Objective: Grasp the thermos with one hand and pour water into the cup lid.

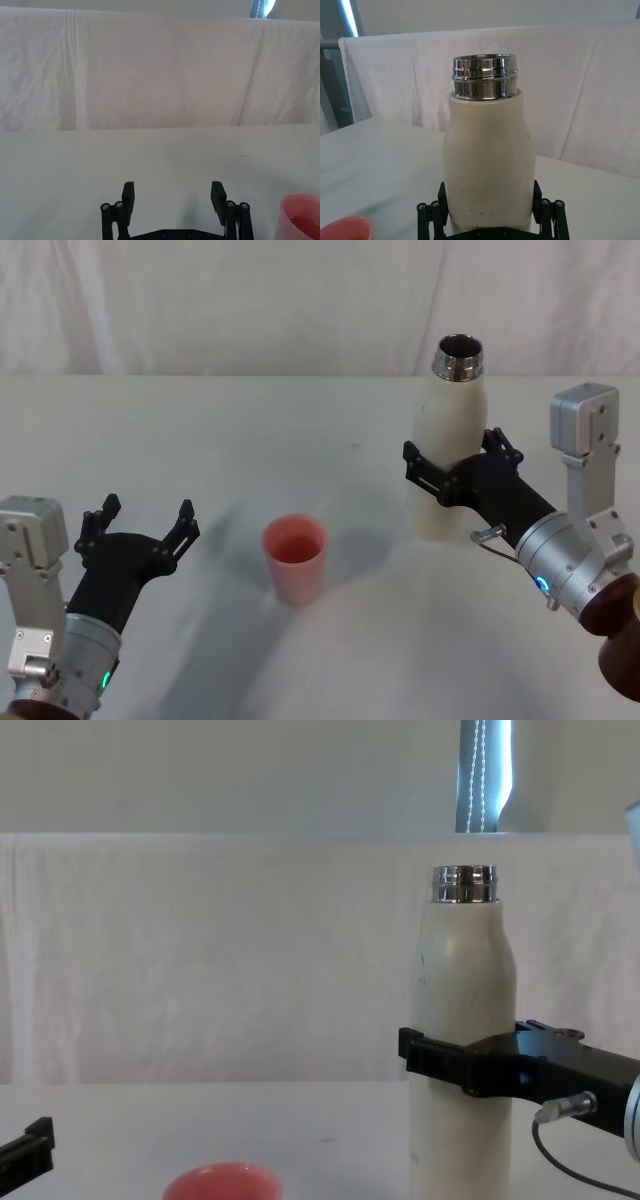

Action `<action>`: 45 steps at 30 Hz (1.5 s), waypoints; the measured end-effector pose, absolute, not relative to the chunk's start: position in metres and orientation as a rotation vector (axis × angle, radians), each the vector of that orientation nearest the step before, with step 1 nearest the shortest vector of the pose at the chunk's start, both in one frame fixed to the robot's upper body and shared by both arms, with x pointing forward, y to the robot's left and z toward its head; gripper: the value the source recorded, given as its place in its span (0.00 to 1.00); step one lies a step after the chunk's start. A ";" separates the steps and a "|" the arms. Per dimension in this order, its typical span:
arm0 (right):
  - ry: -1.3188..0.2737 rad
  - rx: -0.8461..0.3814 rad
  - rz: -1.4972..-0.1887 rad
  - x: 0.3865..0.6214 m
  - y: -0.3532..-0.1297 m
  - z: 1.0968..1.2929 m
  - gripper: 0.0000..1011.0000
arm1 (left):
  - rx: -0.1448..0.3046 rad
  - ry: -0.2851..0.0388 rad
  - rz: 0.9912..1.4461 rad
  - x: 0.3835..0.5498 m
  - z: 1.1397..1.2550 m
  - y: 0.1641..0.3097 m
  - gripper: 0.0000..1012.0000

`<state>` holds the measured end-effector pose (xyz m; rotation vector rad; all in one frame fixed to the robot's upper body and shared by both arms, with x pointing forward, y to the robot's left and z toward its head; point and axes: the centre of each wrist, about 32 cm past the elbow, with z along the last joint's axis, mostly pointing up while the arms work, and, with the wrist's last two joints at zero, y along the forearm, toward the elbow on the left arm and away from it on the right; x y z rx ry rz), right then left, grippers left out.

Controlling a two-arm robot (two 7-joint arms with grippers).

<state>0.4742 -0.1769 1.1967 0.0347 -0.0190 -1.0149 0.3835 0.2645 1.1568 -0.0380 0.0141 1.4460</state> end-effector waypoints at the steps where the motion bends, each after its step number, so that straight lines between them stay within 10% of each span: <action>1: -0.021 0.035 -1.017 0.474 -0.177 1.197 0.94 | -0.038 0.014 1.446 0.384 1.157 0.265 0.99; 45: -0.015 0.062 -1.055 0.509 -0.156 1.171 0.94 | -0.038 0.014 1.446 0.384 1.157 0.265 0.99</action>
